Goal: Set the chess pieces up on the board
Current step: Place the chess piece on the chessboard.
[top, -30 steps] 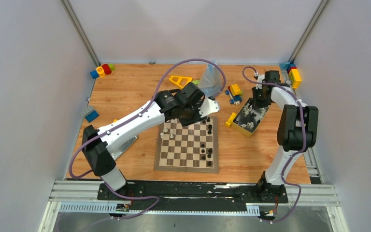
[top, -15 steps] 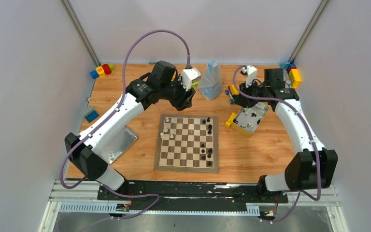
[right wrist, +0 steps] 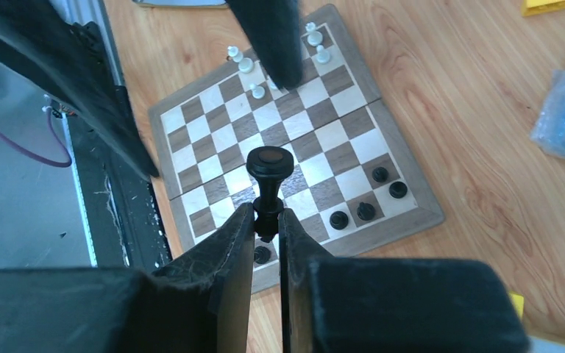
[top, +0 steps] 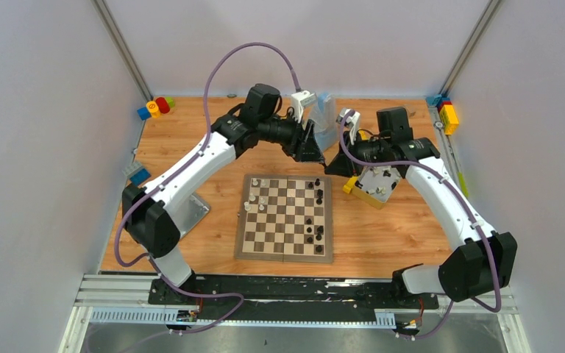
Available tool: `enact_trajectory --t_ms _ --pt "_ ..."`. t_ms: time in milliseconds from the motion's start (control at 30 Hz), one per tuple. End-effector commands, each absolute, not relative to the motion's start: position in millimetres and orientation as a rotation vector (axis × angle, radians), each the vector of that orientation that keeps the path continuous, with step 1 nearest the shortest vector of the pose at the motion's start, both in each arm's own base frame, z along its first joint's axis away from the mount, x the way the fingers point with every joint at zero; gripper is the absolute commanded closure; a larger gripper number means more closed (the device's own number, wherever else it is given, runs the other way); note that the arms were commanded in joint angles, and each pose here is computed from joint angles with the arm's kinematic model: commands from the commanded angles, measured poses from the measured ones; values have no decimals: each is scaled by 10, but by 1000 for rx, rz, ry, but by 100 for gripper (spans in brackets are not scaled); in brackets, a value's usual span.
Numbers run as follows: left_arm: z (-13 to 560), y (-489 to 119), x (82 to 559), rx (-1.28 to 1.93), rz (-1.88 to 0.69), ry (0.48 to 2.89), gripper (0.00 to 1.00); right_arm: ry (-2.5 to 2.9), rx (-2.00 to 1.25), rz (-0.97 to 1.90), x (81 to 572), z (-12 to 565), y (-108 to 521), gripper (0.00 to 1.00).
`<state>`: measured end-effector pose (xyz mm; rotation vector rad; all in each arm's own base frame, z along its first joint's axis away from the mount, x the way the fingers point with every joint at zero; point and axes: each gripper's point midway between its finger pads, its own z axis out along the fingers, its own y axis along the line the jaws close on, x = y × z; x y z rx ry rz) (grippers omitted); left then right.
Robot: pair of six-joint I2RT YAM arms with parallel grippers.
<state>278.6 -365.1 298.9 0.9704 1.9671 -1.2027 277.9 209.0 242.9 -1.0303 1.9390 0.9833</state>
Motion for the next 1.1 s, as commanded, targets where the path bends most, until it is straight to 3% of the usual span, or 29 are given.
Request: enact_trajectory --t_ms 0,400,600,900,1067 --pt "3131 -3861 2773 956 -1395 1936 32 1843 -1075 1037 2672 2667 2200 98" --pt "2908 -3931 2781 962 -1451 1990 42 1864 -1063 1008 2691 2606 2175 98" --pt "2866 -3918 2767 968 -1457 2005 58 1876 -1050 981 2712 2588 2153 99" --pt "2830 -3889 2743 981 -1440 2014 62 1881 -1035 960 2752 2598 2138 99" --pt "2827 -3899 2747 984 -1445 2013 72 1887 -1034 962 2756 2584 2143 94"
